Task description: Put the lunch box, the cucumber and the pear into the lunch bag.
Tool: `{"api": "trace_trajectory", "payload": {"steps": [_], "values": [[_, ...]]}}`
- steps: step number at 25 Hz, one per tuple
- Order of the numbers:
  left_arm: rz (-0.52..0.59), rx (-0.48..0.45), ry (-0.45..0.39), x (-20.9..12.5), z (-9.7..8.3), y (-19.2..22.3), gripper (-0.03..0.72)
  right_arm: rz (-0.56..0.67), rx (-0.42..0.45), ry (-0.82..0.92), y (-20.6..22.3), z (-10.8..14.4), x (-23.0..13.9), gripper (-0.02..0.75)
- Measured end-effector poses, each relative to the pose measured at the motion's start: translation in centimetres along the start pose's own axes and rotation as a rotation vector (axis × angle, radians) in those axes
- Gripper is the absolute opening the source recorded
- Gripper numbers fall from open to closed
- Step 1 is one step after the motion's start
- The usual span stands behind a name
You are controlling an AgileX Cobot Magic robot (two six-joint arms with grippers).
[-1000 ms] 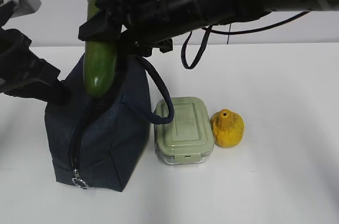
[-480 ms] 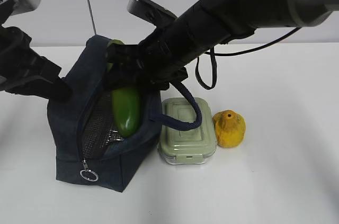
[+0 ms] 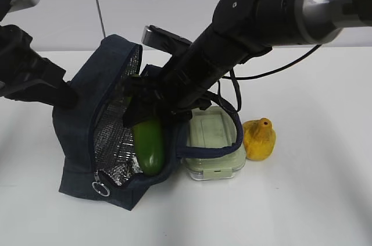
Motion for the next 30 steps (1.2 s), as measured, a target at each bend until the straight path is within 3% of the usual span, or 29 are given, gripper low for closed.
{"api": "trace_trajectory", "payload": {"steps": [4,7,15,19,24,30], "values": [[0.003,-0.001,0.001,0.0,0.0,0.0,0.018,-0.001,0.094,-0.059,0.0,1.4,-0.1,0.519],[0.004,-0.001,0.001,-0.1,0.0,0.0,0.018,0.004,0.120,-0.076,0.0,1.8,-0.1,0.608],[0.012,-0.004,0.003,-0.2,-0.1,0.0,0.018,-0.055,0.099,-0.191,-3.8,3.2,0.7,0.591],[0.015,-0.001,0.006,-0.2,0.0,0.0,0.018,-0.088,-0.054,-0.294,-8.3,2.9,1.2,0.591],[0.018,-0.004,0.006,-0.3,0.0,0.0,0.018,-0.050,-0.413,-0.297,-11.9,-1.4,0.9,0.590],[0.020,-0.003,0.007,-0.3,0.0,0.0,0.018,0.064,-0.669,-0.266,-12.3,-5.5,0.2,0.589]]}}
Point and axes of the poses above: a point on each arm's last joint axis where the gripper is mounted, y pointing out along that axis toward the gripper, z along the wrist's bending axis when the last joint is at zero, x = y × z, the point moved 5 cm from there along y, pointing out along that axis toward the gripper, and after that the axes turned 5 degrees about y, right-handed, at the moved point
